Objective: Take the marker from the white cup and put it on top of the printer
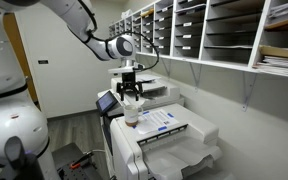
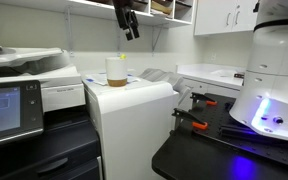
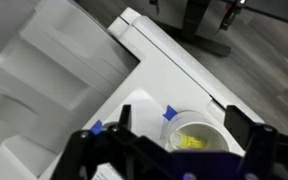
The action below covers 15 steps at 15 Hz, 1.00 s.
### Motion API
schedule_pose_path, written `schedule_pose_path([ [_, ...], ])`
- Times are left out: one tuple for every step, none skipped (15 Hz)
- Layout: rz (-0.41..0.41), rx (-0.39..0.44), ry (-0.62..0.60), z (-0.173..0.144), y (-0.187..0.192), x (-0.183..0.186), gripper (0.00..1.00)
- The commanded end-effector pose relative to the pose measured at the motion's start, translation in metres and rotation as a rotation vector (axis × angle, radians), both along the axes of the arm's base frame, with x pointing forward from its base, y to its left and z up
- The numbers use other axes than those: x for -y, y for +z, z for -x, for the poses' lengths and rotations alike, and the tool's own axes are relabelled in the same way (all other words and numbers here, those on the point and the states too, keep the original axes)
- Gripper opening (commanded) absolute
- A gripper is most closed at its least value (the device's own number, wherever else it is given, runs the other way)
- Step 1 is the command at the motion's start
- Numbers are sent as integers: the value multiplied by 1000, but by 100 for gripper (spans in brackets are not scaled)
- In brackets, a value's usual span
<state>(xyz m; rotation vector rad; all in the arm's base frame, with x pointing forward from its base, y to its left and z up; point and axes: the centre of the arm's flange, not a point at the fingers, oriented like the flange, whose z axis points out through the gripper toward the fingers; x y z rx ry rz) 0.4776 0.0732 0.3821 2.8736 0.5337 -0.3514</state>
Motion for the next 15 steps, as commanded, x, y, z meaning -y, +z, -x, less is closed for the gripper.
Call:
schedule_pose_path([
  [-20, -92, 179, -34, -15, -16, 100],
  [-30, -121, 226, -39, -21, -20, 100],
  [-43, -143, 258, -44, -27, -25, 100],
  [-51, -159, 285, -48, -31, -28, 100],
  [-57, -174, 311, -52, -34, -31, 100],
  [-58, -188, 330, -56, -37, -34, 97],
  [-61, -198, 344, -59, -39, -35, 77],
  [-64, -210, 357, -62, -40, -37, 75],
  [-68, -220, 367, -64, -42, -38, 71],
  [-89, -239, 389, -67, -43, -39, 63],
  [-91, -251, 397, -70, -46, -41, 57],
  [-97, -271, 410, -73, -49, -42, 52],
  [-102, -286, 416, -75, -51, -42, 49],
  [-106, -303, 428, -77, -55, -42, 48],
  [-108, -317, 434, -79, -59, -42, 47],
])
